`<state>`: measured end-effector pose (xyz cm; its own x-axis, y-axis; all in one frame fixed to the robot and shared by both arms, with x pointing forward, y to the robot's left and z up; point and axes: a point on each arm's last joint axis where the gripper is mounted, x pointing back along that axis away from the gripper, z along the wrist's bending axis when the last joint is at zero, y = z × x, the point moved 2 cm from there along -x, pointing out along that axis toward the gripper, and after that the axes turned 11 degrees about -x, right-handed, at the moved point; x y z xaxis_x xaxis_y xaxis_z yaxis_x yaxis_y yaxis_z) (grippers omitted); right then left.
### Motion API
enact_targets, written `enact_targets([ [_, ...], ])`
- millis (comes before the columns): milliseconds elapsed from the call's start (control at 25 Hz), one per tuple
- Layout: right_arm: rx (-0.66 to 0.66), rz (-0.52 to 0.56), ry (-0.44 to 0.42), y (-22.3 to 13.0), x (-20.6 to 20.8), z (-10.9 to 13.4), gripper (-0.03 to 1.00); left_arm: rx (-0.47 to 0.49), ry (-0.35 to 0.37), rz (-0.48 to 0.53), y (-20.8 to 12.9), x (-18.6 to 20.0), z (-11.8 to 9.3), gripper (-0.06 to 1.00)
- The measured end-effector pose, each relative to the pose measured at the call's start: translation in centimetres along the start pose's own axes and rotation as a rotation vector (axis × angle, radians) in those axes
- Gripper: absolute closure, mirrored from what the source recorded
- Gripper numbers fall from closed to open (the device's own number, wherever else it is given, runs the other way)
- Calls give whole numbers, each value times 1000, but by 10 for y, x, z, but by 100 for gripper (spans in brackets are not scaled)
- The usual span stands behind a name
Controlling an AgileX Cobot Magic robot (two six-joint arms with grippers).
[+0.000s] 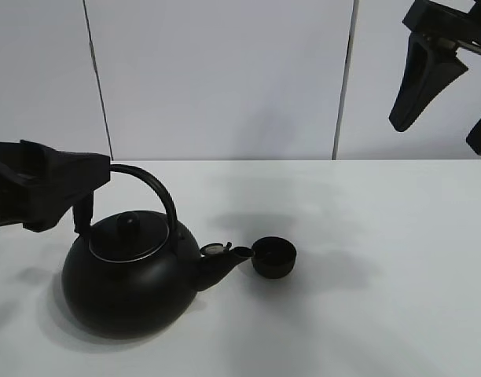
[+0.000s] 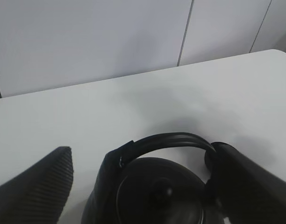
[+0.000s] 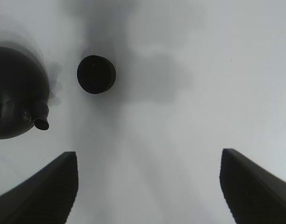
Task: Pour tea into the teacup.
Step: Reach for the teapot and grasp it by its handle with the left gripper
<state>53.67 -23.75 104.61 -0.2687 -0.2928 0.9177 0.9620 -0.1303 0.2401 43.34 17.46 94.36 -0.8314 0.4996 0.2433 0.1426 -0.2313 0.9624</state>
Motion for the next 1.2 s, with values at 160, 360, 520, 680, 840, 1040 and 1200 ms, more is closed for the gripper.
enact_targets([
  [160,1,0,0,0,0,0,40,-12,11,-22,-12,-12,-1,35],
  [360,1,0,0,0,0,0,40,-37,32,13,-35,-25,-2,35],
  [520,1,0,0,0,0,0,40,-15,86,67,-47,-30,4,35],
  [680,2,0,0,0,0,0,40,-8,129,59,-46,-32,15,35],
  [840,3,-1,0,0,0,0,40,-4,150,59,-46,-32,22,37],
  [1040,3,-2,0,0,0,0,40,3,93,44,-44,-35,16,38],
  [1200,4,-2,0,0,0,0,40,11,74,16,-38,-41,14,38],
])
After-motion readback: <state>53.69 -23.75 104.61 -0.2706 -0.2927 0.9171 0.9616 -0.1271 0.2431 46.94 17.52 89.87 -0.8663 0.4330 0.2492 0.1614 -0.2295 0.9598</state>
